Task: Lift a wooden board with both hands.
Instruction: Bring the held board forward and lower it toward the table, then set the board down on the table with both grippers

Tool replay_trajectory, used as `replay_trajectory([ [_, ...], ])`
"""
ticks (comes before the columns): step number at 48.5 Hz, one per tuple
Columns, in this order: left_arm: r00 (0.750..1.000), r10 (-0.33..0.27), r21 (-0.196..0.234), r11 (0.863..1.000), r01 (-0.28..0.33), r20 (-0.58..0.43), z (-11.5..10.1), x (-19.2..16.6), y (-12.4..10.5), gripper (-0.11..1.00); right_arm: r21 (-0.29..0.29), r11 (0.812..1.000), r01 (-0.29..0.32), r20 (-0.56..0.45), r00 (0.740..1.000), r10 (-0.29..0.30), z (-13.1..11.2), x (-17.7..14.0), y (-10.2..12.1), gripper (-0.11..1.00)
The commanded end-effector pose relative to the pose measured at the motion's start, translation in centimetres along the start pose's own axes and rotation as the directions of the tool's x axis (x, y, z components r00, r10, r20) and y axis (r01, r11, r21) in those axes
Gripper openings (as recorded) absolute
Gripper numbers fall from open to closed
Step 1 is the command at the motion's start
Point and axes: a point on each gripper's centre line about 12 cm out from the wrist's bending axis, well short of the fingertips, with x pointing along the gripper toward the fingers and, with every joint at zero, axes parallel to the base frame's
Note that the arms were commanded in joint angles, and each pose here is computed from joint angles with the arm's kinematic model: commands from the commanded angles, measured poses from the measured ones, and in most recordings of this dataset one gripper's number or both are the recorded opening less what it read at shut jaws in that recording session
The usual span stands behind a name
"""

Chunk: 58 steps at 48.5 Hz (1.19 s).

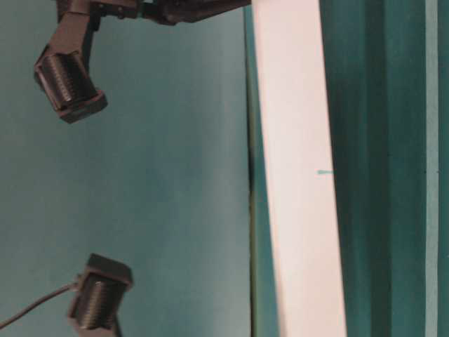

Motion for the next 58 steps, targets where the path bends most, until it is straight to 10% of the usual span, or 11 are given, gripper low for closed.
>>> replay_trajectory([
  [1, 1.0, 0.001, 0.0, 1.0, -0.001, 0.023, 0.3, 0.1, 0.0, 0.17, -0.013, 1.0, -0.008, 0.009, 1.0, 0.008, 0.2, 0.8, 0.5, 0.22],
  [58, 0.999, -0.019, -0.011, 1.0, 0.019, 0.048, -0.7, 3.6, -1.8, 0.17, -0.051, 0.999, -0.01, 0.022, 1.0, 0.011, -0.7, 6.0, 1.9, 0.22],
])
